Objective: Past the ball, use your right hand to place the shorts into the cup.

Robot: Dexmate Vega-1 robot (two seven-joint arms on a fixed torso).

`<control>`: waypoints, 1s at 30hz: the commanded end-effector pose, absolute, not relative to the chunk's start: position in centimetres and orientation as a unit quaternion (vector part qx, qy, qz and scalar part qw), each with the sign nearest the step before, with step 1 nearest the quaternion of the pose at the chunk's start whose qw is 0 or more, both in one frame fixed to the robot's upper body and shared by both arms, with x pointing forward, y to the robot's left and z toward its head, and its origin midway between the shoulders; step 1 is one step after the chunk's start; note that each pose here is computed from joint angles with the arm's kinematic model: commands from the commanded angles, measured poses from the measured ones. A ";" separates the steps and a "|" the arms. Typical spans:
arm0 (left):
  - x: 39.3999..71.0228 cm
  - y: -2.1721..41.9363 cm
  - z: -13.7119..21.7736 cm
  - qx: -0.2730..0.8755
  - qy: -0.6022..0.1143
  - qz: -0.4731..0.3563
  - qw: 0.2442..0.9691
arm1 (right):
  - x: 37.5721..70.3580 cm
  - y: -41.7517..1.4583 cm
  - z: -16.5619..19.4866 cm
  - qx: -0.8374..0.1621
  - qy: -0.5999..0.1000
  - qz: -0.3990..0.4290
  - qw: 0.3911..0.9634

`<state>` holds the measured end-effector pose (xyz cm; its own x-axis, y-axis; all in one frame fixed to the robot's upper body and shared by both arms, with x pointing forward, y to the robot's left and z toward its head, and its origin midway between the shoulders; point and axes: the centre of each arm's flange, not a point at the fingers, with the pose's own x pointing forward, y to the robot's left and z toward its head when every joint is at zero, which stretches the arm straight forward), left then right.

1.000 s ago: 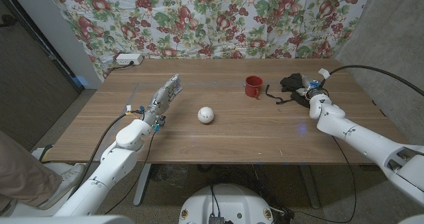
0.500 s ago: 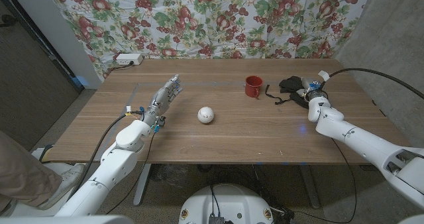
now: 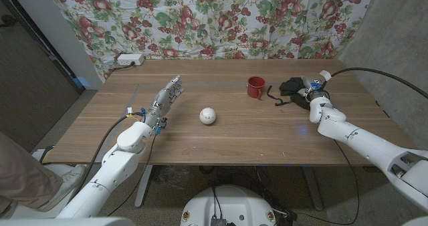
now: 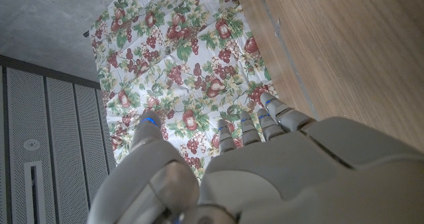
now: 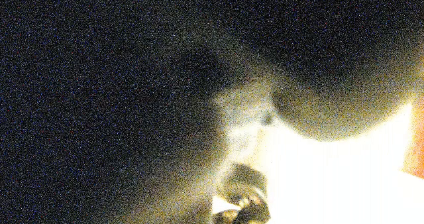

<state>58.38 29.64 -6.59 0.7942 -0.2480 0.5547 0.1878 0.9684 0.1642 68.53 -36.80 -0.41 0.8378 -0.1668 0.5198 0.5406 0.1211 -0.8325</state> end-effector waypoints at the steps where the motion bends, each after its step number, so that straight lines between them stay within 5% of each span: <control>1: 58.6 29.6 -6.6 0.046 -0.301 -0.116 0.945 | 67.5 -35.7 2.0 -0.627 -0.180 -0.244 0.717; 30: 58.9 29.6 -6.4 0.046 -0.302 -0.117 0.945 | 64.8 -34.3 6.0 -0.646 -0.195 -0.256 0.693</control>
<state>58.86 29.67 -6.43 0.7890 -0.2480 0.5621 0.1933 0.9687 0.1561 65.82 -35.03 4.56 0.7950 -0.1176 0.5951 0.6034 0.0520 -0.7957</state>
